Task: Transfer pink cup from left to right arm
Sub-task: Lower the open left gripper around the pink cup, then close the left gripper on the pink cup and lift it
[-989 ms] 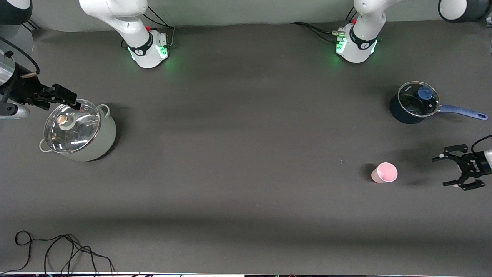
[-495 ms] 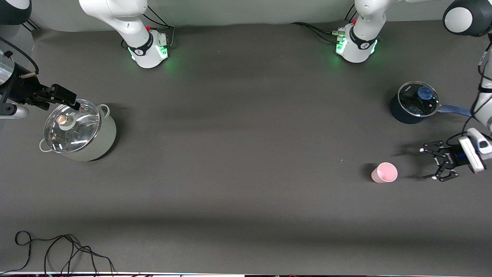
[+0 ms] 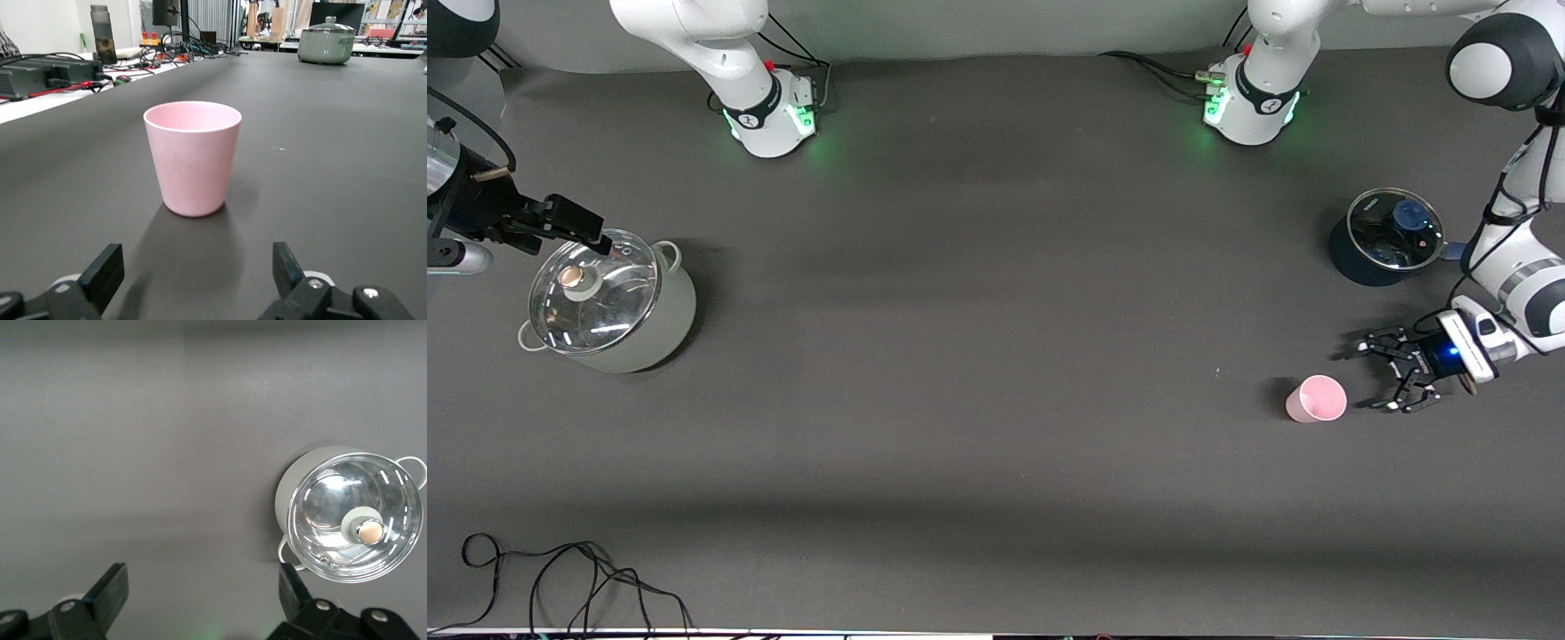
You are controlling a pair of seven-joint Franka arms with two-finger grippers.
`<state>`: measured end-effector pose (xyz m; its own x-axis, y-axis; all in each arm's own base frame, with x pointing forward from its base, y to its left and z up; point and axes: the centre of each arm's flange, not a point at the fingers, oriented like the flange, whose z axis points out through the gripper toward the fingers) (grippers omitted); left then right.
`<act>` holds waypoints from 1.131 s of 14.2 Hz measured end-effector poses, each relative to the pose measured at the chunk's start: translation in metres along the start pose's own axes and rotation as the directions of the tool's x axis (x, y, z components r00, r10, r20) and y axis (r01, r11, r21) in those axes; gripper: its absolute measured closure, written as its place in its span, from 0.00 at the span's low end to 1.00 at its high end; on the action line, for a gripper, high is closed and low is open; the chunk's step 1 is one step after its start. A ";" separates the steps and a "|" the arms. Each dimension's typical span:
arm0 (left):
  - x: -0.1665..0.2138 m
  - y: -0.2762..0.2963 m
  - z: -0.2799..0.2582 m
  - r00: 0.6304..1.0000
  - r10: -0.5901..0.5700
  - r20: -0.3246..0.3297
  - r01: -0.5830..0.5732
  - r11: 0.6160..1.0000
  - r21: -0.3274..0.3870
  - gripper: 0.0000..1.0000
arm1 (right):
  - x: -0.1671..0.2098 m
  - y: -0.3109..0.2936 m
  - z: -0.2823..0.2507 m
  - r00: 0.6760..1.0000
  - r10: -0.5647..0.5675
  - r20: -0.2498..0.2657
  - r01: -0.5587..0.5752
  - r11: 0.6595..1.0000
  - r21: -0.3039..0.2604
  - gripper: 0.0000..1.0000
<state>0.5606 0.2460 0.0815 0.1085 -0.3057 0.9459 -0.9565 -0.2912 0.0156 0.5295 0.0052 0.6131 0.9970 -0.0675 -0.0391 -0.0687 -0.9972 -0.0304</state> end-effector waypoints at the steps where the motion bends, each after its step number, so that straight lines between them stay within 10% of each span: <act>1: 0.000 -0.001 0.009 1.000 0.001 -0.004 -0.001 1.000 0.000 0.00 | 0.000 0.000 0.000 1.000 0.000 0.000 0.000 1.000 0.000 0.00; 16: 0.011 -0.003 0.103 0.999 -0.010 -0.036 0.011 0.999 0.041 0.05 | 0.000 0.000 0.000 1.000 0.000 0.001 0.000 1.000 0.000 0.00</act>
<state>0.5925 0.1505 0.0582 0.1081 -0.2700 0.9568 -0.9434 -0.3315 0.0130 0.5294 0.0052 0.6130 0.9969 -0.0674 -0.0396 -0.0686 -0.9972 -0.0303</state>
